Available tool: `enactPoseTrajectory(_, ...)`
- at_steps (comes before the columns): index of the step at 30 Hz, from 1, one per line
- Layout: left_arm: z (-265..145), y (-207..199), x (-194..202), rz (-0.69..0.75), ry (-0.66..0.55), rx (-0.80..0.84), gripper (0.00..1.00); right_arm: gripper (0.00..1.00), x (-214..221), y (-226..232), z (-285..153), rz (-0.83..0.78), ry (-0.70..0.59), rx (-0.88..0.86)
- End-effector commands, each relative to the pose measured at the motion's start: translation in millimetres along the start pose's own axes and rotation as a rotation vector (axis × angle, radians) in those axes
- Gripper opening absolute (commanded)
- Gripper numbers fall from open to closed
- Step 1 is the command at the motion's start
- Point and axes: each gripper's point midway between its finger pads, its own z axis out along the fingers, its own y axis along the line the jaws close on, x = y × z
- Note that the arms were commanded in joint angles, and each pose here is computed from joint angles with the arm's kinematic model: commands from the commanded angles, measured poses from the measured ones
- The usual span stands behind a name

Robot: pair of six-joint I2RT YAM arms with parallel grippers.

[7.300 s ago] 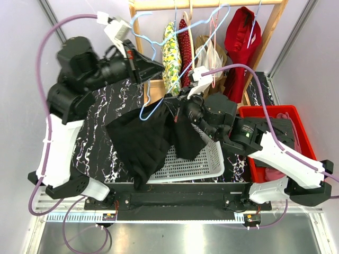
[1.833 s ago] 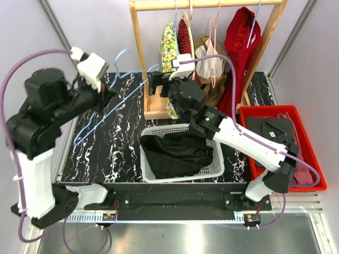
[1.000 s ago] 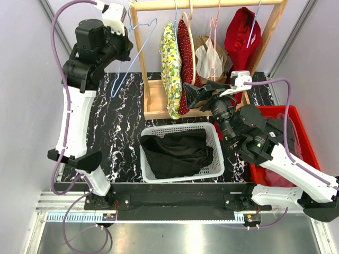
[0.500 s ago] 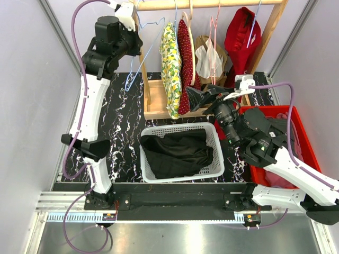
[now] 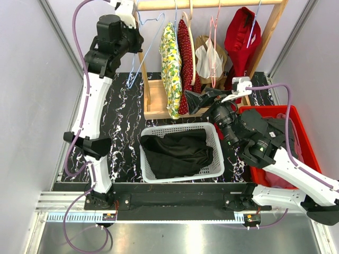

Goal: Remove the skirt from the hanger

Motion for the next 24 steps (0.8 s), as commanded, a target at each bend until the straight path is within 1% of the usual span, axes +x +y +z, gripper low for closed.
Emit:
enactPoseTrajectory(1,2.3,5.8,-22.7,0.01,-0.084,-0.026,0.0,0.91,-15.6,2.5,-7.3,0.029,-0.029,-0.024)
enactPoseTrajectory(9,-3.6,6.1,-13.7,0.007,-0.051,-0.028,0.0,0.91,-18.5,0.8,-10.8,0.033,-0.034,-0.024)
enactPoseTrajectory(16,-8.1,9.8,9.4,0.004,0.022,-0.044,0.0,0.91,-21.9,-1.4,-14.1,0.036,-0.035,-0.018)
enactPoseTrajectory(17,-10.1,14.2,9.9,0.001,0.022,-0.07,0.0,0.91,-21.6,-2.1,-14.5,0.035,-0.033,-0.015)
enactPoseTrajectory(18,-12.1,14.5,11.1,0.0,0.026,-0.072,0.04,0.91,-21.8,-2.1,-15.0,0.034,-0.031,-0.017)
enactPoseTrajectory(19,-17.4,13.6,9.5,-0.005,0.023,-0.071,0.12,0.91,-21.3,-3.0,-15.0,0.033,-0.031,-0.012)
enactPoseTrajectory(21,-24.6,12.2,4.5,-0.009,0.011,-0.069,0.21,0.91,-20.3,-3.7,-15.3,0.035,-0.029,-0.01)
enactPoseTrajectory(22,-31.9,11.3,-2.5,-0.006,-0.007,-0.067,0.43,0.91,-20.0,-3.4,-15.7,0.037,-0.029,-0.011)
enactPoseTrajectory(23,-36.9,11.0,-7.2,-0.003,-0.019,-0.068,0.57,0.92,-18.3,-3.9,-14.9,0.035,-0.026,-0.009)
enactPoseTrajectory(24,-41.2,9.8,-11.6,0.002,-0.031,-0.065,0.64,0.92,-17.6,-4.0,-14.9,0.037,-0.023,-0.008)
